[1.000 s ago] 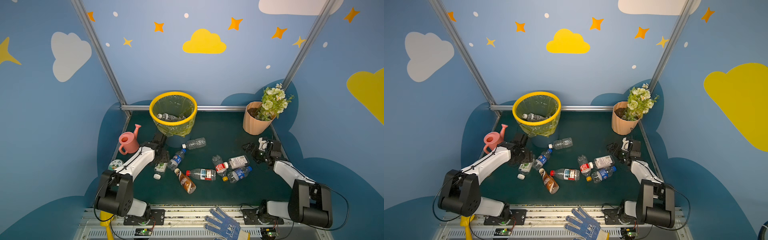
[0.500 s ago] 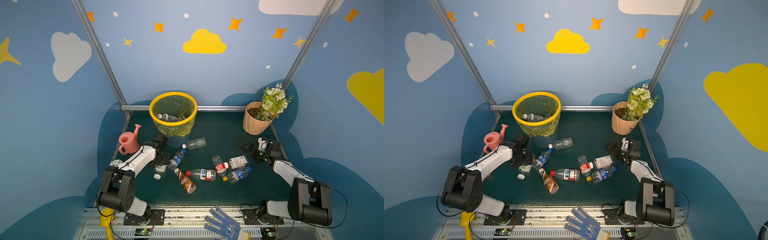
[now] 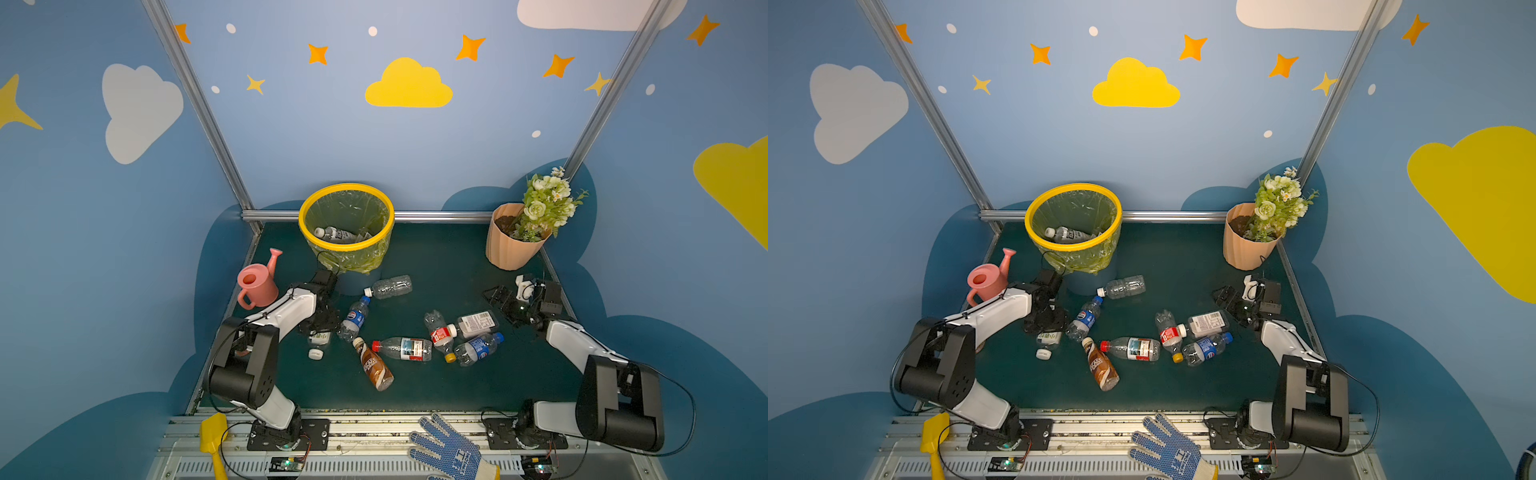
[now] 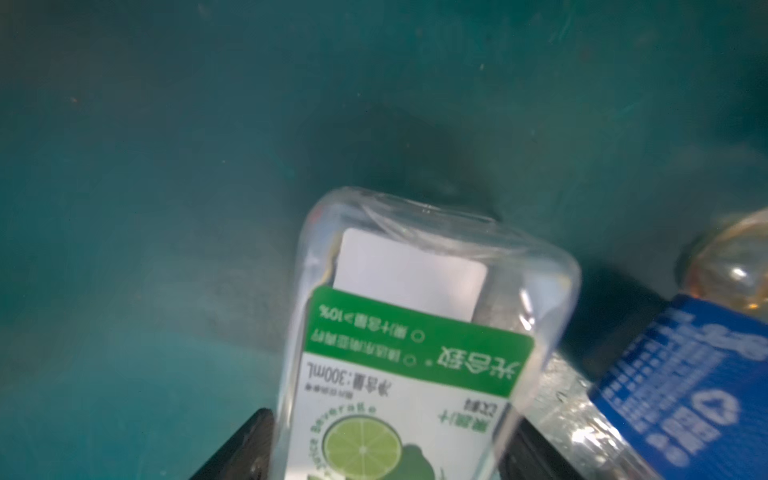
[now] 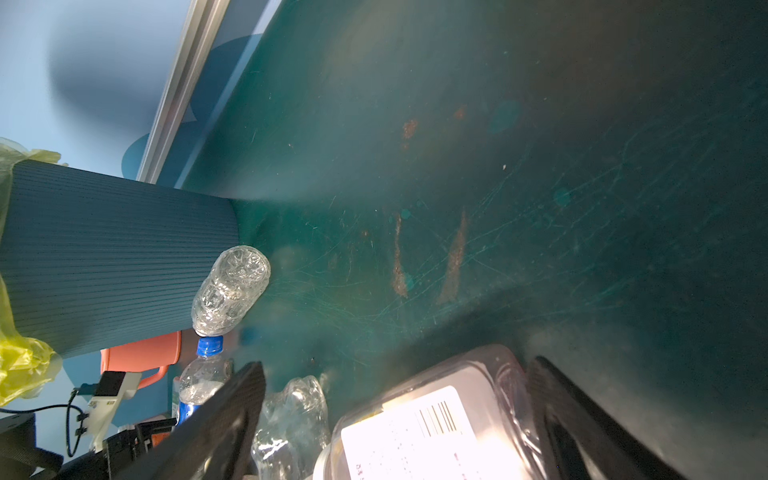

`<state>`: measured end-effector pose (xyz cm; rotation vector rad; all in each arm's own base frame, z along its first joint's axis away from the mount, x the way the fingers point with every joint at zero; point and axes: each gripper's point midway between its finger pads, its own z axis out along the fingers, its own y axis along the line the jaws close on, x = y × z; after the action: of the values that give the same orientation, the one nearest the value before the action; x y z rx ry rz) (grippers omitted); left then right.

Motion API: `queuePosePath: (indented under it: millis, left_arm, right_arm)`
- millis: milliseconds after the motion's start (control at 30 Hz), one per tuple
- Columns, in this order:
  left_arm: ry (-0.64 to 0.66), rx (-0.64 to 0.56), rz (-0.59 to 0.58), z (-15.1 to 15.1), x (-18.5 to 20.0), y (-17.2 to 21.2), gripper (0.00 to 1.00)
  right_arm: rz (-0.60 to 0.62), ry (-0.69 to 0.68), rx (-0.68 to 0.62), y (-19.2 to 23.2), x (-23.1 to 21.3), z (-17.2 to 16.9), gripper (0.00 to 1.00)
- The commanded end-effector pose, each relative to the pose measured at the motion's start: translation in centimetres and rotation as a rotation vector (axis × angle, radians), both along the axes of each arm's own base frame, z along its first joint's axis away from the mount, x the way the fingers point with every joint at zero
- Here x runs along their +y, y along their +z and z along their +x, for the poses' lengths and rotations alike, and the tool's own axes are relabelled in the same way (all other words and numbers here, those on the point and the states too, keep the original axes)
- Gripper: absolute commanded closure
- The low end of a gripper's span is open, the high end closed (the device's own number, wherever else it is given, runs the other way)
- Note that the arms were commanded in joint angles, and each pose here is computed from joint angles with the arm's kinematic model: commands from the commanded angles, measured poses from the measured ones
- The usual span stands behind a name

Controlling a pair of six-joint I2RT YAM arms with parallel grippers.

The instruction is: Throw the plastic bottles in the bin

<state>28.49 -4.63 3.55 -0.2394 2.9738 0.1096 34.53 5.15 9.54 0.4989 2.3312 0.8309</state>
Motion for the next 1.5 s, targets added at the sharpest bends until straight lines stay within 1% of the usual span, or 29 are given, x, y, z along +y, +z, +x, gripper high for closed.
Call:
queuePosePath:
  millis: [0, 100, 233, 400, 533, 567, 633, 700, 867, 1067, 1133, 1267, 1367, 1467]
  left_arm:
    - [-0.012, -0.001, -0.015, 0.4, -0.4, 0.1, 0.21]
    - [-0.014, 0.015, -0.018, 0.3, -0.5, -0.2, 0.23]
    - [-0.018, 0.047, -0.025, 0.1, -0.7, -0.7, 0.30]
    - [-0.028, 0.076, -0.004, -0.2, -0.6, -1.0, 0.29]
    - [-0.026, 0.086, -0.011, -0.3, -0.9, -1.3, 0.29]
    - [-0.027, 0.084, -0.012, -0.3, -0.9, -1.3, 0.30]
    - [-0.025, 0.078, -0.019, -0.3, -1.0, -1.2, 0.36]
    - [-0.017, 0.063, -0.034, -0.3, -1.1, -0.9, 0.40]
    - [0.006, 0.004, -0.077, -0.6, -1.6, 0.6, 0.41]
    - [0.016, -0.089, -0.118, -0.9, -2.3, 3.5, 0.41]
    - [0.011, -0.128, -0.155, -1.1, -2.8, 4.5, 0.41]
    - [0.026, -0.167, -0.230, -2.1, -3.6, 5.2, 0.41]
    - [0.059, -0.195, -0.240, -3.1, -3.3, 5.4, 0.42]
    - [0.107, -0.264, -0.248, -3.7, -2.6, 6.5, 0.43]
  right_arm:
    - [-0.007, 0.015, -0.024, 0.7, 0.1, 0.3, 0.05]
    - [-0.005, 0.016, -0.023, 0.7, 0.1, 0.3, 0.05]
    - [-0.003, 0.017, -0.022, 0.6, 0.1, 0.3, 0.05]
    - [-0.005, 0.018, -0.026, 0.8, 0.1, 0.3, 0.05]
    - [-0.001, 0.021, -0.027, 0.8, 0.2, 0.3, 0.05]
    - [0.000, 0.022, -0.028, 0.9, 0.2, 0.3, 0.05]
    - [-0.001, 0.022, -0.031, 1.0, 0.2, 0.3, 0.05]
    - [-0.002, 0.021, -0.028, 0.9, 0.1, 0.2, 0.05]
    - [-0.004, 0.018, -0.032, 1.0, 0.1, 0.2, 0.04]
    - [0.000, 0.020, -0.035, 1.1, 0.2, 0.2, 0.05]
    - [0.001, 0.017, -0.039, 1.3, 0.1, 0.2, 0.04]
    - [0.002, 0.017, -0.044, 1.5, 0.2, 0.2, 0.05]
    - [0.003, 0.017, -0.053, 1.9, 0.2, 0.2, 0.04]
    - [0.001, 0.016, -0.062, 2.3, 0.2, 0.2, 0.05]
